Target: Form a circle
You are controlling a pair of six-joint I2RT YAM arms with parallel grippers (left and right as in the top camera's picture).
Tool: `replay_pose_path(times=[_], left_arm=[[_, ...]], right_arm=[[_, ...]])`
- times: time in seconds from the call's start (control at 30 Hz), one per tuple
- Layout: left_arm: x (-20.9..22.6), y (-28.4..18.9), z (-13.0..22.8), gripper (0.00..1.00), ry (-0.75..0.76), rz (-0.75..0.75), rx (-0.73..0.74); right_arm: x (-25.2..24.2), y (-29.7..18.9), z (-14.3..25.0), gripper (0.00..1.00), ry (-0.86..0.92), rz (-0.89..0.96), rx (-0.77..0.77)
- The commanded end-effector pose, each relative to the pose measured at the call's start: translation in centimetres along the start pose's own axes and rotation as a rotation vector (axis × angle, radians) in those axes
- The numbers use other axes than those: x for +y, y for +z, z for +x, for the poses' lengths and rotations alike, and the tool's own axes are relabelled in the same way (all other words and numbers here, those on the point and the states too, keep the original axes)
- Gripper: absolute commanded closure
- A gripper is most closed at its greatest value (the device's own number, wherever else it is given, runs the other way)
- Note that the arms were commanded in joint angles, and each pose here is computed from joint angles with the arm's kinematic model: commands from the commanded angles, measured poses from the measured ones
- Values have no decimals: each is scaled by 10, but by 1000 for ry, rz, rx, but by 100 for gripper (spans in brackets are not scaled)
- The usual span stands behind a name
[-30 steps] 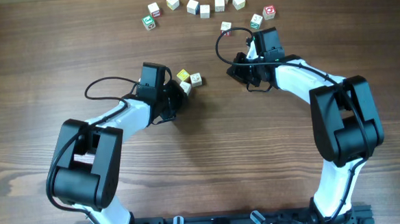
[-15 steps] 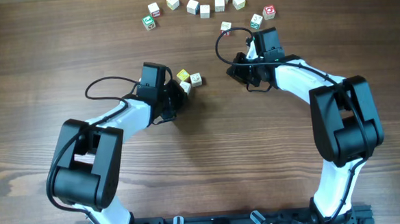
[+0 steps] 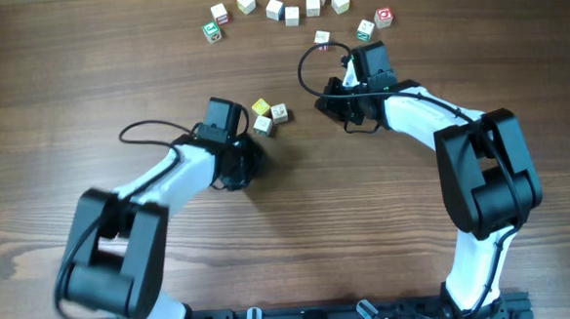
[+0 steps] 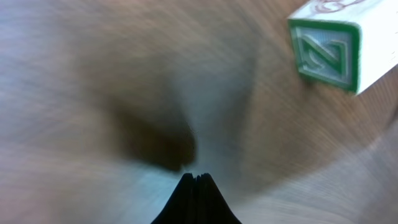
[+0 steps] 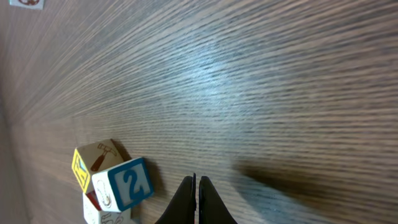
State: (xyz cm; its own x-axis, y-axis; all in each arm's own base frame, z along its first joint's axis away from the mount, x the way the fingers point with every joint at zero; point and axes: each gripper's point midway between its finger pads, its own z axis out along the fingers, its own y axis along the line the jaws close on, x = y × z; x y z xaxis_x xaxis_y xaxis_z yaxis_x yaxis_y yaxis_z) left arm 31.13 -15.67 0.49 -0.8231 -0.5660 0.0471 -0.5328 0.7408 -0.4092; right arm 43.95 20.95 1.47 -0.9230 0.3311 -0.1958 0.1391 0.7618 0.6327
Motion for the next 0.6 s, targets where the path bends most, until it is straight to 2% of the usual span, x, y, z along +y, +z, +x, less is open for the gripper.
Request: replay_pose_path(times=[0.0,0.1,0.17,0.43,0.57], left_arm=[[-1,-48,-33,96,43,-36,-261],[0,-75,-56,96,-6,-48,-424],[2,-78,-63,96,-58,-54,-468],[11,-55,-86,96,-240,-70,-555],[12,-30,-94,96,-250,-70,-552]], right_arm=[[7,-6,-5,95,-17,-7,-26],[9,-6,-5,95,-22,-10,-29],[13,-4,-1,95,-34,-13,-25],[28,7,8,96,-113,19,-61],[26,7,6,95,-114,32,-74]])
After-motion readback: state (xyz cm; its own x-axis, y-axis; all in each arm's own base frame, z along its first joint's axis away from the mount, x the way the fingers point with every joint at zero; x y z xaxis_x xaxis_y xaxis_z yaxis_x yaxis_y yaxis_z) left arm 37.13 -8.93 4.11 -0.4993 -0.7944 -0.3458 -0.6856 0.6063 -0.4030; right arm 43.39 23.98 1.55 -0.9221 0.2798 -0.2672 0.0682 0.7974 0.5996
